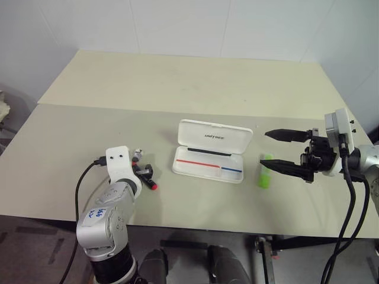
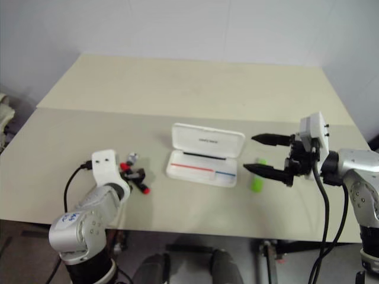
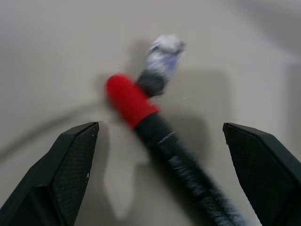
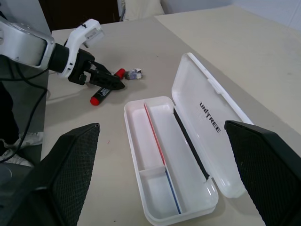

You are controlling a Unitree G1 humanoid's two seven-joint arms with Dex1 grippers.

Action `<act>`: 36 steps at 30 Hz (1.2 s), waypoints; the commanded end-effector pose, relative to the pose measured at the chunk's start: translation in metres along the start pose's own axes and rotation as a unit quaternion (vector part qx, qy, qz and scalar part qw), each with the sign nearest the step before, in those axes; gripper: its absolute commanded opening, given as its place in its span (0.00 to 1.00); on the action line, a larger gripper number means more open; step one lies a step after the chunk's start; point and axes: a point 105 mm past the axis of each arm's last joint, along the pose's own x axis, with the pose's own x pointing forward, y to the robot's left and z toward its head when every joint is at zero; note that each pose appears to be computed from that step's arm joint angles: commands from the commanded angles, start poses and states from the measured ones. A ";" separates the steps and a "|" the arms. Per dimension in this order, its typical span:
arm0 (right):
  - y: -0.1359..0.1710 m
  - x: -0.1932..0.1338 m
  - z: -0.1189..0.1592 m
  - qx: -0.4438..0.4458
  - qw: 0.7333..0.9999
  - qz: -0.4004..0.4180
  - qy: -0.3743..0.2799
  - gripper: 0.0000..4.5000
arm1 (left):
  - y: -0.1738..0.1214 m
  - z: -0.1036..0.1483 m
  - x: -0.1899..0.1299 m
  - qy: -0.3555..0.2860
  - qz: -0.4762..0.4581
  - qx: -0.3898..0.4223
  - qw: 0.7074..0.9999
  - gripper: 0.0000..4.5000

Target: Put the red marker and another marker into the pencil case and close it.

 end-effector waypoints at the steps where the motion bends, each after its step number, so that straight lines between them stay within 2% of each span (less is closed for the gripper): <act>1: 0.002 -0.007 0.007 -0.009 1.000 0.003 -0.003 1.00 | 0.002 0.001 -0.003 0.009 0.010 -0.004 1.000 1.00; 5: -0.002 -0.005 0.007 -0.014 1.000 -0.009 -0.004 1.00 | 0.000 -0.003 0.000 0.036 0.012 -0.005 0.999 1.00; 6: -0.002 -0.005 0.006 -0.014 1.000 -0.010 -0.004 1.00 | 0.000 -0.004 0.001 0.042 0.015 -0.011 0.999 0.96; 9: -0.002 -0.004 0.006 -0.015 1.000 -0.014 -0.005 1.00 | 0.002 -0.004 0.002 0.047 0.022 -0.015 0.999 0.80; 15: -0.002 -0.003 0.006 -0.018 1.000 -0.019 -0.004 1.00 | -0.001 -0.005 0.002 0.055 0.020 -0.026 0.998 0.33; 18: -0.002 -0.002 0.007 -0.019 1.000 -0.021 -0.004 1.00 | -0.001 -0.005 0.002 0.055 0.022 -0.030 0.998 0.15; 19: -0.002 -0.002 0.007 -0.020 1.000 -0.021 -0.004 1.00 | 0.000 -0.004 0.002 0.053 0.024 -0.030 0.998 0.13; 24: -0.003 0.000 0.007 -0.020 1.000 -0.023 -0.003 1.00 | 0.008 0.005 0.002 0.041 0.037 -0.030 0.998 0.13; 29: -0.005 0.001 0.008 -0.022 0.999 -0.025 -0.004 1.00 | 0.019 0.026 0.001 0.008 0.034 -0.010 0.999 0.13; 32: -0.004 0.001 0.008 -0.022 0.999 -0.024 -0.005 1.00 | 0.038 0.045 0.000 -0.015 0.045 0.013 0.999 0.13; 36: -0.005 0.002 0.008 -0.024 0.999 -0.024 -0.007 1.00 | 0.053 0.090 -0.009 -0.081 0.029 0.083 0.993 0.13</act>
